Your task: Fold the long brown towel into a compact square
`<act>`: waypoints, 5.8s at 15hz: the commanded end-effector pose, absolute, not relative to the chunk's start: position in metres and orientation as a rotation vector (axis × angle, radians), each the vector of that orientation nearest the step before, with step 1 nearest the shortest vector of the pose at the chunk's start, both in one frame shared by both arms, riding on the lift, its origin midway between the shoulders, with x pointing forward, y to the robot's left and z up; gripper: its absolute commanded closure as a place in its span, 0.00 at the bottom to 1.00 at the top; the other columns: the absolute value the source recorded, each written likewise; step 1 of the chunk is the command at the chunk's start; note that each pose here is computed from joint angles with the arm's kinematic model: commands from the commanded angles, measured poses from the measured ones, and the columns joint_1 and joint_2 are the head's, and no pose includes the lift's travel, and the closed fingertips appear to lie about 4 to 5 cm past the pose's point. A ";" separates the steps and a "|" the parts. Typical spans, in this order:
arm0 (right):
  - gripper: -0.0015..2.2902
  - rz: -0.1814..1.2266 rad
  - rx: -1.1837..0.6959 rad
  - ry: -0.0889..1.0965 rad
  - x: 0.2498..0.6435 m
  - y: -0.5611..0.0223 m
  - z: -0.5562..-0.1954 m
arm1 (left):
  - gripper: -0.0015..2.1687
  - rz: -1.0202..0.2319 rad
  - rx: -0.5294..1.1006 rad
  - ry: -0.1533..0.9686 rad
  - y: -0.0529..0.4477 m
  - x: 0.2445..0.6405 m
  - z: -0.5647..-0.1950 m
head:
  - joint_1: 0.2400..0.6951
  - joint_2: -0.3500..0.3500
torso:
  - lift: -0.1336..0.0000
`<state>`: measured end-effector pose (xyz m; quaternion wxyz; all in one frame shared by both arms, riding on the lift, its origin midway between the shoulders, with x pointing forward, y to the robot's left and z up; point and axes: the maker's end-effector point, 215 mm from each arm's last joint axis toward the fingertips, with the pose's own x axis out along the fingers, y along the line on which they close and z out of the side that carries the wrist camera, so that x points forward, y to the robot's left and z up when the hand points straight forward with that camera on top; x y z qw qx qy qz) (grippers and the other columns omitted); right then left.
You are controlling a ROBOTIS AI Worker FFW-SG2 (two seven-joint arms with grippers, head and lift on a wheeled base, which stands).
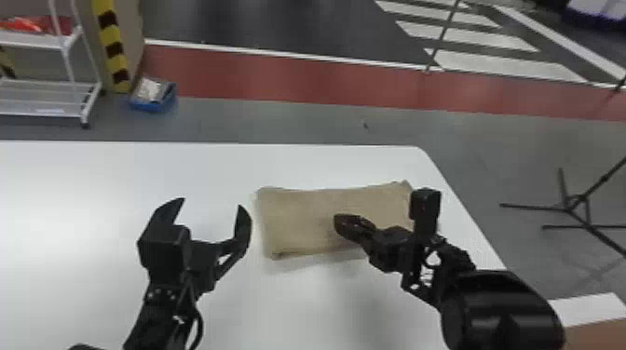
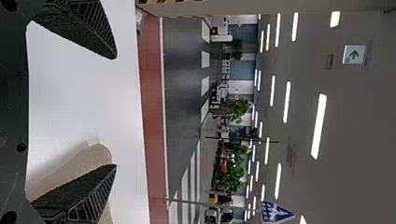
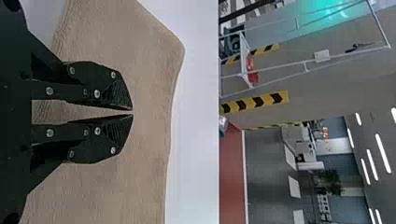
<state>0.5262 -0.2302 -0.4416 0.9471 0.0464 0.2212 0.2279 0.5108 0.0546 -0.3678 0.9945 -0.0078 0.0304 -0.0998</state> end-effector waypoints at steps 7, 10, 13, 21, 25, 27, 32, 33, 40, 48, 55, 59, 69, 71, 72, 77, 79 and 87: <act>0.80 0.522 0.133 0.516 0.520 -0.163 -0.467 | 0.02 -0.106 -0.011 0.044 0.115 0.523 -0.360 | 1.00 0.38 | 0.12; 0.80 0.556 0.148 0.553 0.515 -0.136 -0.472 | 0.02 -0.099 -0.013 0.043 0.120 0.525 -0.359 | 1.00 0.42 | 0.12; 0.80 0.590 0.140 0.564 0.514 -0.091 -0.470 | 0.02 -0.099 -0.011 0.044 0.121 0.525 -0.360 | 1.00 0.48 | 0.12; 0.80 0.609 0.116 0.530 0.521 -0.029 -0.445 | 0.02 -0.095 0.004 0.049 0.131 0.522 -0.363 | 1.00 0.63 | 0.12; 0.76 0.521 0.129 0.430 0.524 -0.083 -0.401 | 0.02 -0.086 0.002 0.047 0.137 0.523 -0.363 | 1.00 0.64 | 0.12; 0.75 0.450 0.116 0.415 0.526 -0.135 -0.394 | 0.02 -0.094 -0.002 0.039 0.131 0.524 -0.359 | 1.00 0.61 | 0.12; 0.05 0.276 0.176 0.314 0.519 -0.276 -0.365 | 0.02 -0.125 -0.009 0.024 0.107 0.529 -0.351 | 1.00 0.40 | 0.12; 0.00 0.238 0.206 0.298 0.513 -0.307 -0.360 | 0.02 -0.137 -0.008 0.029 0.100 0.529 -0.354 | 1.00 0.36 | 0.12; 0.03 0.079 0.222 0.248 0.483 -0.408 -0.356 | 0.77 -0.344 -0.015 0.175 -0.003 0.536 -0.393 | 1.00 0.00 | 0.12; 0.03 0.133 0.245 0.342 0.504 -0.408 -0.391 | 0.82 -0.337 0.020 0.265 0.008 0.538 -0.422 | 1.00 0.00 | 0.12; 0.03 0.213 0.280 0.449 0.559 -0.346 -0.424 | 0.81 -0.288 0.063 0.307 0.036 0.547 -0.447 | 1.00 0.02 | 0.12; 0.04 0.202 0.212 0.511 0.582 -0.326 -0.441 | 0.81 -0.265 0.074 0.323 0.053 0.553 -0.458 | 1.00 0.10 | 0.12; 0.13 0.194 0.152 0.612 0.600 -0.307 -0.456 | 0.81 -0.244 0.094 0.317 0.070 0.559 -0.456 | 1.00 0.18 | 0.12; 0.18 0.206 0.166 0.653 0.594 -0.300 -0.467 | 0.81 -0.244 0.095 0.319 0.069 0.559 -0.458 | 1.00 0.19 | 0.12; 0.23 0.220 0.173 0.660 0.592 -0.296 -0.468 | 0.81 -0.245 0.095 0.321 0.068 0.559 -0.458 | 1.00 0.19 | 0.12; 0.50 0.329 0.314 0.679 0.580 -0.261 -0.455 | 0.81 -0.250 0.102 0.325 0.066 0.560 -0.461 | 1.00 0.21 | 0.12; 0.50 0.371 0.330 0.658 0.577 -0.243 -0.432 | 0.81 -0.256 0.104 0.327 0.063 0.559 -0.462 | 1.00 0.23 | 0.12; 0.50 0.501 0.329 0.570 0.575 -0.158 -0.351 | 0.81 -0.278 0.103 0.320 0.049 0.556 -0.456 | 1.00 0.31 | 0.12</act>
